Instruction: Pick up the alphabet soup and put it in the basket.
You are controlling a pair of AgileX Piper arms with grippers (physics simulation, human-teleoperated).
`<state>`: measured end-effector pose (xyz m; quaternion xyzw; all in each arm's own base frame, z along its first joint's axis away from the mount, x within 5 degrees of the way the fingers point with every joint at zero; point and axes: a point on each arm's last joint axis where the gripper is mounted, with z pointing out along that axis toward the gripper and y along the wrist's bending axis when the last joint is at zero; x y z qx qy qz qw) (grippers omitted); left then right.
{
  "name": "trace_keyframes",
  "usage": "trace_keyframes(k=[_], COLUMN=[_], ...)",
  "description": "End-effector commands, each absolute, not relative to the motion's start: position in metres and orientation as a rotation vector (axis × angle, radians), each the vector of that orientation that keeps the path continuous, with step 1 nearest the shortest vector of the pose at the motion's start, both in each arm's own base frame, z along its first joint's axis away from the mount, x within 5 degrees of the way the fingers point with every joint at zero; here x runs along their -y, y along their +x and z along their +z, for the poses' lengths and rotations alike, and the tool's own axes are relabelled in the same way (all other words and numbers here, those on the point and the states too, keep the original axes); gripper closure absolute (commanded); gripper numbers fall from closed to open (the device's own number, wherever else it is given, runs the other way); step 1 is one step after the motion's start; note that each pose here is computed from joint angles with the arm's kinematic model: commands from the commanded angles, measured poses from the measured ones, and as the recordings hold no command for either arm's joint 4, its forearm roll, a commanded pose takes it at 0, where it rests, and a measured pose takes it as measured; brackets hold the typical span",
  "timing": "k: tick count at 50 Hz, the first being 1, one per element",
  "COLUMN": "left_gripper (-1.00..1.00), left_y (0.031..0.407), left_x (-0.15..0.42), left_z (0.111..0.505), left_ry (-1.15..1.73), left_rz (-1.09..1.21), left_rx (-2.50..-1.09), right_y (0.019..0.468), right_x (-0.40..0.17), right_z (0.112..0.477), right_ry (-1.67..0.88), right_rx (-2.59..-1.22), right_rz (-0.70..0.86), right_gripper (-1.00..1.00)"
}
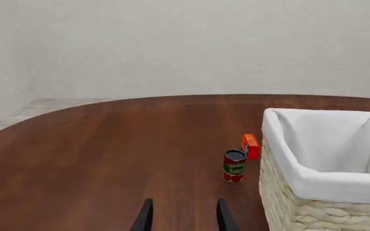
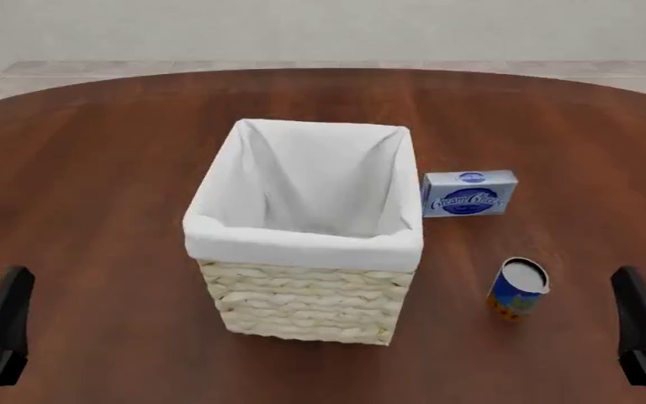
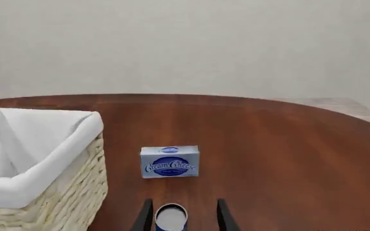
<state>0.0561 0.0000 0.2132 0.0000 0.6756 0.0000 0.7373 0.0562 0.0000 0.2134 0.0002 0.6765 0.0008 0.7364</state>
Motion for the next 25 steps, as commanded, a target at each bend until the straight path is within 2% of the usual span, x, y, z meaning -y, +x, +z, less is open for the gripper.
trace_keyframes(k=[1,14,18,25], left_gripper=[-1.00,-1.00,-1.00,-1.00], left_y=[0.056,0.056,0.056,0.056], left_x=[0.000,0.000,0.000,0.000], left_z=[0.213,0.213,0.213,0.213], left_ry=[0.000,0.000,0.000,0.000], left_rz=[0.000,0.000,0.000,0.000], left_rx=[-1.484,-1.484,-1.484,-1.484], right_y=[0.056,0.095,0.122,0.128], right_x=[0.000,-0.004,-0.012,-0.015], right_z=[0.214,0.217,0.232,0.251], right_ry=[-0.004,-0.083,-0.152,-0.192], right_rx=[-1.493,-1.574,-1.639,-1.640], right_rz=[0.009,-0.024,0.003,0.004], right_gripper=[-1.00,-1.00,-1.00,-1.00])
